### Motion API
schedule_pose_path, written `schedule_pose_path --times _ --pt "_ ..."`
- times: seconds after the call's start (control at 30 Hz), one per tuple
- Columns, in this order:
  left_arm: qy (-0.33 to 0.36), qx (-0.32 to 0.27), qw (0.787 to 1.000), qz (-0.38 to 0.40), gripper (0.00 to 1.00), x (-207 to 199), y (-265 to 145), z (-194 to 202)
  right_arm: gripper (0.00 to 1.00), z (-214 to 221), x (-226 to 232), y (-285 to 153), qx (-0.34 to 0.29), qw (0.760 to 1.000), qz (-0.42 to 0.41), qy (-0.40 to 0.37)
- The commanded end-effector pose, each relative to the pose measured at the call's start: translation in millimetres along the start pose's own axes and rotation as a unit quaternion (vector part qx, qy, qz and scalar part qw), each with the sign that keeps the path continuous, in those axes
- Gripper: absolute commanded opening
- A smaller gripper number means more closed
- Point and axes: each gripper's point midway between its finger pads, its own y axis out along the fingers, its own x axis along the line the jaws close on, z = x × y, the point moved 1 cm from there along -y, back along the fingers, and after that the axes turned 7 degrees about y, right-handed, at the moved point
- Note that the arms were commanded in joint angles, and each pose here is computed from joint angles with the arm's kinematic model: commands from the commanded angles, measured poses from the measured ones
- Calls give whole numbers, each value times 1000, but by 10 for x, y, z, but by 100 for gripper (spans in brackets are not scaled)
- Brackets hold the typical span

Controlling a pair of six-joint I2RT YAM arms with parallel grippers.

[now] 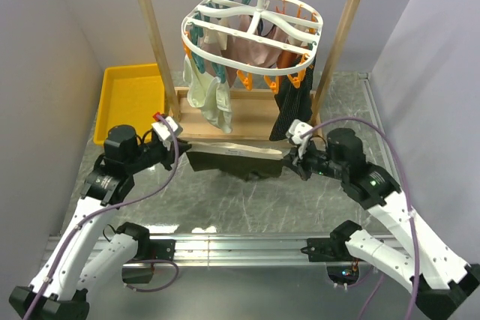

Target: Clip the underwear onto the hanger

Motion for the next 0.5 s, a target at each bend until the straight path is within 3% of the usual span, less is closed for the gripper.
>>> schedule_pose_path --times 0.0,0.37,0.47 --pt "-13 -32 998 -47 0 129 -150 -330 0 -133 -71 -100 -30 999 27 -21" --pt "66 -4 996 66 0 -547 -771 -266 0 -35 605 -275 -3 993 -113 -45" --pt "85 -3 993 85 0 -628 -846 -268 0 75 709 -168 16 991 -134 -15"
